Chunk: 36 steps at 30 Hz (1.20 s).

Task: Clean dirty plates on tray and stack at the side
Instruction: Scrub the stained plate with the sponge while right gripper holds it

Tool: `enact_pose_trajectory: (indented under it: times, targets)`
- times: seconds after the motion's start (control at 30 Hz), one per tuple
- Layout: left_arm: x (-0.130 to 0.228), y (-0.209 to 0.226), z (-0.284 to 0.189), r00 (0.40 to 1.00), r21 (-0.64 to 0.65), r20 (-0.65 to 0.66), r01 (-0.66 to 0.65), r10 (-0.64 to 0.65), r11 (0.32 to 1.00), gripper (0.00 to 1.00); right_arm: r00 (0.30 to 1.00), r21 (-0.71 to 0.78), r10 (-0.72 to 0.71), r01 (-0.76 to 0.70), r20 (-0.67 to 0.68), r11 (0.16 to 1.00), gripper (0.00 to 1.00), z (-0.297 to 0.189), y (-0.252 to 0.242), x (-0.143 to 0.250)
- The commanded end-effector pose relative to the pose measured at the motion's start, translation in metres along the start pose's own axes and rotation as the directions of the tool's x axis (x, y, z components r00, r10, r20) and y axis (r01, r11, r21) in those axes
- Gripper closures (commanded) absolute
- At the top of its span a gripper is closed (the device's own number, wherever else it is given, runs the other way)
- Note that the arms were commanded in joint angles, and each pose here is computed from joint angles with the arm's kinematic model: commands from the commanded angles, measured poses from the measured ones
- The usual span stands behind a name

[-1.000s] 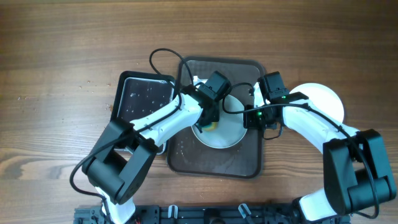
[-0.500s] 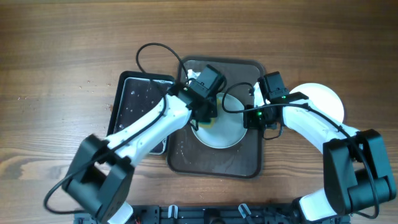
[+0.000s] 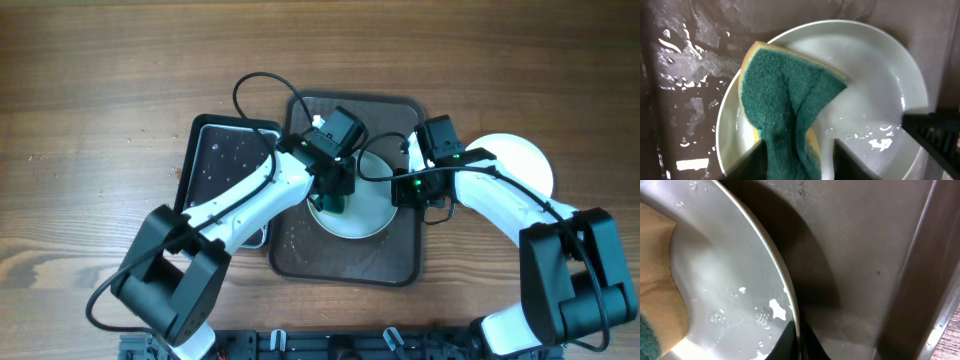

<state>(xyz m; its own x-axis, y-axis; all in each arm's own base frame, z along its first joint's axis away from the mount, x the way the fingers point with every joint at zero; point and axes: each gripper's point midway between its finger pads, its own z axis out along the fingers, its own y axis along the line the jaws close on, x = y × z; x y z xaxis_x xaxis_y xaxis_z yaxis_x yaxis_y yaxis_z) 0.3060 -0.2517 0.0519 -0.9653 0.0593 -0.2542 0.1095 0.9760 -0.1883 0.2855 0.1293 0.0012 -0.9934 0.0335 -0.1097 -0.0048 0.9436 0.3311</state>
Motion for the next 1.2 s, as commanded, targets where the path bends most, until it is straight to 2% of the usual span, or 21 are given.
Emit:
enact_pose_trajectory:
  times: [0.0, 0.17, 0.23, 0.27, 0.3, 0.37, 0.7, 0.93, 1.03, 1.1, 1.17]
  targets:
    - [-0.002, 0.017, 0.01, 0.999, -0.099, 0.025, -0.035, 0.037, 0.995, 0.52, 1.0, 0.039, -0.006, 0.007, -0.022, 0.999, 0.96, 0.006, -0.011, 0.007]
    - [0.004, 0.022, 0.031, 0.999, -0.135, -0.003, -0.043, 0.043, 0.99, 0.51, 1.0, 0.039, -0.006, 0.007, -0.021, 0.999, 0.96, 0.006, -0.011, 0.006]
    - [0.008, 0.024, 0.044, 0.999, -0.147, -0.024, -0.046, 0.043, 0.988, 0.56, 1.0, 0.038, -0.006, 0.007, -0.021, 0.999, 0.96, 0.006, -0.011, 0.006]
    - [0.011, 0.026, 0.052, 0.998, -0.153, -0.039, -0.05, 0.045, 0.987, 0.61, 1.0, 0.039, -0.006, 0.007, -0.021, 0.999, 0.96, 0.006, -0.011, 0.006]
    - [0.014, 0.025, 0.056, 0.998, -0.151, -0.052, -0.053, 0.045, 0.987, 0.76, 1.0, 0.039, -0.007, 0.007, -0.022, 0.999, 0.96, 0.006, -0.011, 0.007]
    - [0.019, 0.02, 0.058, 0.996, -0.122, -0.074, -0.052, 0.044, 0.991, 0.96, 1.0, 0.04, -0.006, 0.007, -0.023, 0.999, 0.96, 0.006, -0.011, 0.007]
    - [0.004, -0.026, 0.022, 0.998, 0.063, -0.015, -0.064, 0.065, 0.996, 0.96, 1.0, 0.039, -0.006, 0.007, -0.021, 0.999, 0.96, 0.006, -0.011, 0.006]
    - [0.017, -0.041, 0.04, 0.997, 0.102, -0.039, -0.058, 0.062, 0.993, 0.96, 1.0, 0.039, -0.006, 0.007, -0.022, 0.999, 0.96, 0.006, -0.011, 0.007]
    - [0.028, -0.055, 0.049, 0.993, 0.181, -0.094, -0.058, 0.076, 0.982, 0.96, 1.0, 0.039, -0.006, 0.007, -0.021, 0.999, 0.96, 0.006, -0.011, 0.006]
    - [0.031, -0.047, 0.053, 0.991, 0.148, -0.106, -0.059, 0.075, 0.987, 0.96, 1.0, 0.039, -0.004, 0.005, -0.022, 0.999, 0.96, 0.006, -0.011, 0.007]
    - [0.031, -0.029, 0.055, 0.993, 0.054, -0.097, -0.062, 0.067, 0.997, 0.96, 1.0, 0.039, -0.003, 0.003, -0.022, 0.999, 0.96, 0.006, -0.011, 0.007]
